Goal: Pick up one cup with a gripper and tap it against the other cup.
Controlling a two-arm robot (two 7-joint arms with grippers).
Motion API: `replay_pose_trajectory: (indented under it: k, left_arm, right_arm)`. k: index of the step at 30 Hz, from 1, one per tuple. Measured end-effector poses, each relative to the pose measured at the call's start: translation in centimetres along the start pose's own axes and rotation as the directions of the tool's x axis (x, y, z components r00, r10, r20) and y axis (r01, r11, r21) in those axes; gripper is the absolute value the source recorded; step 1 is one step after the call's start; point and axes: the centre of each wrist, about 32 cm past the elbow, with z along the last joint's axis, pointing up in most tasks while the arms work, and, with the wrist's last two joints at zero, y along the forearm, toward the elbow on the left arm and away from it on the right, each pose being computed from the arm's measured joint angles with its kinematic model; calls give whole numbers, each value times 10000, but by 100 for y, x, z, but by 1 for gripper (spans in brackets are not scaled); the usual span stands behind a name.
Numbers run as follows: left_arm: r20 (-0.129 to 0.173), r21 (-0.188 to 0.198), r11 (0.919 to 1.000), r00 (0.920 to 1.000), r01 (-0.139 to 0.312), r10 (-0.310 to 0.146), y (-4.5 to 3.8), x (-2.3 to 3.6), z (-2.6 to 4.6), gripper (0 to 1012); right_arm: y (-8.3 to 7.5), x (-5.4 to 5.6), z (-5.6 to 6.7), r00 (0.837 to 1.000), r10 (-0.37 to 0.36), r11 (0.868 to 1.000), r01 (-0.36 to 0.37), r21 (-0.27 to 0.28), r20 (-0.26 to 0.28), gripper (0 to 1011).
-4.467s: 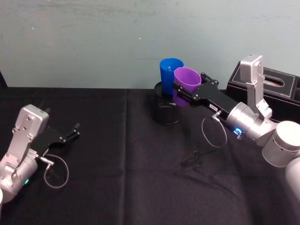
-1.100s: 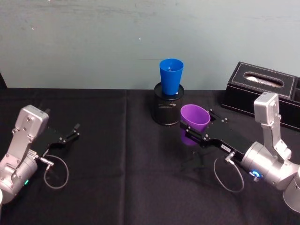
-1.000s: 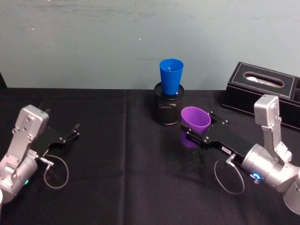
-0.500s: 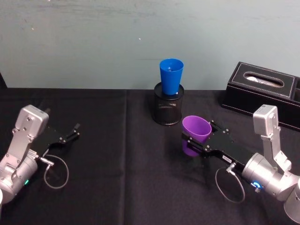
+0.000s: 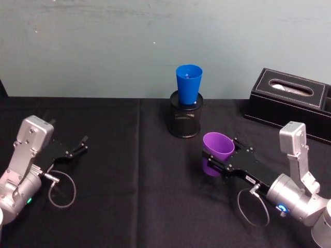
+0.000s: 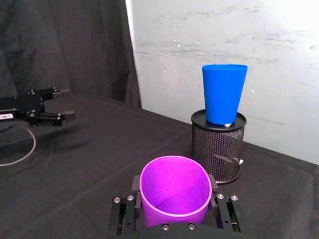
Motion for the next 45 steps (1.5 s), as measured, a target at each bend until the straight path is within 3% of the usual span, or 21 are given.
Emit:
replay_pose_trajectory:
  k: [17,45]
  left_arm:
    - [-1,-1,10000,10000,0,0,0,0,0,1011]
    - [0,0,10000,10000,0,0,0,0,0,1011]
  right_arm:
    - [0,13,-139,10000,34,9995,-33,-326,30,734]
    - [-8,16,-165,10000,-18,9992,20,-411,33,734]
